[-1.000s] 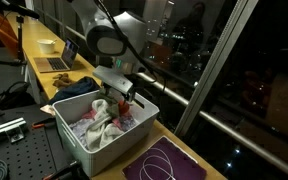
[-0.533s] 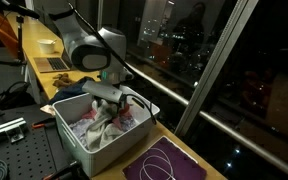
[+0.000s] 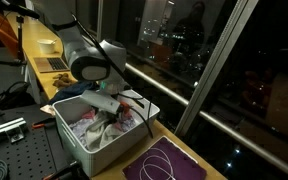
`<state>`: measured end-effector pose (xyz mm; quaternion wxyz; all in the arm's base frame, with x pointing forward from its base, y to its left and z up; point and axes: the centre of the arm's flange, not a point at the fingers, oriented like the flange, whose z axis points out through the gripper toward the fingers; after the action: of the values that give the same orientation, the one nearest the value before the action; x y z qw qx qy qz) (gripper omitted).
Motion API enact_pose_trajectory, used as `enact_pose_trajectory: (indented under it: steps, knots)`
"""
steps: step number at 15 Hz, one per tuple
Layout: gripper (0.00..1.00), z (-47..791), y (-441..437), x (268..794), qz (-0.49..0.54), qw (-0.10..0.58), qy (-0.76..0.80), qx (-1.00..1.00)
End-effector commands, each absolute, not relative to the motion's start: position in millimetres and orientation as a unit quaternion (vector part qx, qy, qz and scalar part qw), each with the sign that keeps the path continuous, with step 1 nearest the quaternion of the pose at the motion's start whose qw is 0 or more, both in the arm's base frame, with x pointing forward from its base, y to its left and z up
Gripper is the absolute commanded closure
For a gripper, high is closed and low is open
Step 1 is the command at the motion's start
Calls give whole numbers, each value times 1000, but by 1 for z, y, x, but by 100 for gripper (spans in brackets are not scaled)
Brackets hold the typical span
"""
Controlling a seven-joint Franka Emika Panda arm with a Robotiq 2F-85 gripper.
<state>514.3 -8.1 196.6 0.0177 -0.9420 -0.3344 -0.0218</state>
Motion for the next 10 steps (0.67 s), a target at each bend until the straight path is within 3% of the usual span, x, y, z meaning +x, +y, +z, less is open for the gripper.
enact_pose_trajectory:
  steps: [1, 10]
  knots:
    - [0, 192, -19, 513, -29, 1, -328, -944]
    - [0, 143, 15, 534, -13, -73, -350, -934]
